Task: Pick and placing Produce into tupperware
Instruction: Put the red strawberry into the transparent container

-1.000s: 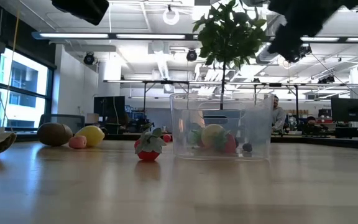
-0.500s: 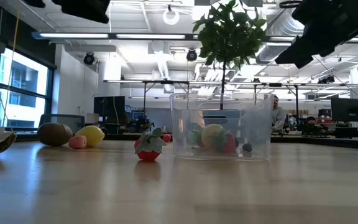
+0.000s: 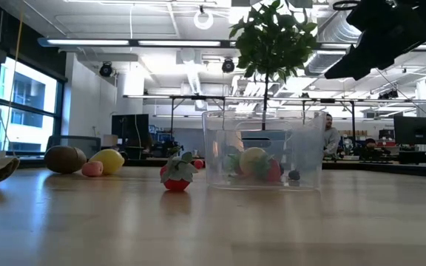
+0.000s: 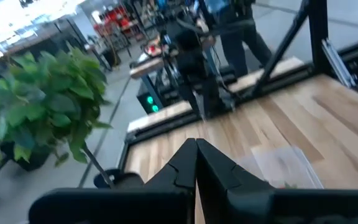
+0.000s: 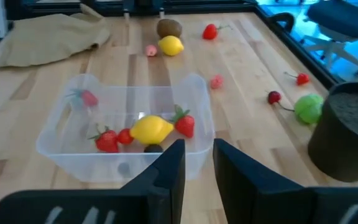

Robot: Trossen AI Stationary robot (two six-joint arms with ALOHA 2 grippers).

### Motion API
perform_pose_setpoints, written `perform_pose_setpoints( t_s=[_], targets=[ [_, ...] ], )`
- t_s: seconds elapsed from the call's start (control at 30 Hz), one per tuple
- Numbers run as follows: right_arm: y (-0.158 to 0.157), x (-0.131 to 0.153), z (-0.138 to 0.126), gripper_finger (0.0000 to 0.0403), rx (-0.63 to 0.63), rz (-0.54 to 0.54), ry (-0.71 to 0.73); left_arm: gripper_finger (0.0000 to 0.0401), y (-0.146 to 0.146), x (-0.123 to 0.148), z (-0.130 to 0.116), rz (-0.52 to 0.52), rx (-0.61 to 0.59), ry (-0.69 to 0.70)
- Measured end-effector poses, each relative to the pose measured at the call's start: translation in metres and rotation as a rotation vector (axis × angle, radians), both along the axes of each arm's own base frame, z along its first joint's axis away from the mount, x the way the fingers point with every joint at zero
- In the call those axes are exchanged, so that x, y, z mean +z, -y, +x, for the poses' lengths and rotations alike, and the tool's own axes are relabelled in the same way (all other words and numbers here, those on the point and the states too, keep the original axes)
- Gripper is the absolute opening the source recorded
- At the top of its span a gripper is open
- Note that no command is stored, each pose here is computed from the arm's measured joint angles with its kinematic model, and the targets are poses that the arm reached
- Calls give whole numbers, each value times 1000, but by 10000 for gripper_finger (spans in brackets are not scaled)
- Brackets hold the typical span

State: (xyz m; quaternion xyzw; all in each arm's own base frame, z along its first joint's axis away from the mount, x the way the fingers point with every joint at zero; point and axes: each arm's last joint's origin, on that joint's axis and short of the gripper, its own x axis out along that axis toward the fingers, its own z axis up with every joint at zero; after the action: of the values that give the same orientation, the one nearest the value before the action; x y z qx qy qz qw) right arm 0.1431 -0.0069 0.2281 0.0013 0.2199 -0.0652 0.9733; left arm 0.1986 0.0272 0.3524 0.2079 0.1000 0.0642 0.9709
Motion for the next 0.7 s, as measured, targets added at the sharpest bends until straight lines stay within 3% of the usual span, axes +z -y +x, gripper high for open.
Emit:
perform_pose_setpoints(
  t_s=[0.37,0.53,0.7],
  targets=[
    [-3,0,0,73,109,51,-3,1,0,-1,0,3,-1,-11],
    [-5,0,0,73,148,70,-3,1,1,-5,2,-121,-33,-26],
    [-5,0,0,73,149,71,-3,1,5,-7,6,-188,-159,-41]
  ],
)
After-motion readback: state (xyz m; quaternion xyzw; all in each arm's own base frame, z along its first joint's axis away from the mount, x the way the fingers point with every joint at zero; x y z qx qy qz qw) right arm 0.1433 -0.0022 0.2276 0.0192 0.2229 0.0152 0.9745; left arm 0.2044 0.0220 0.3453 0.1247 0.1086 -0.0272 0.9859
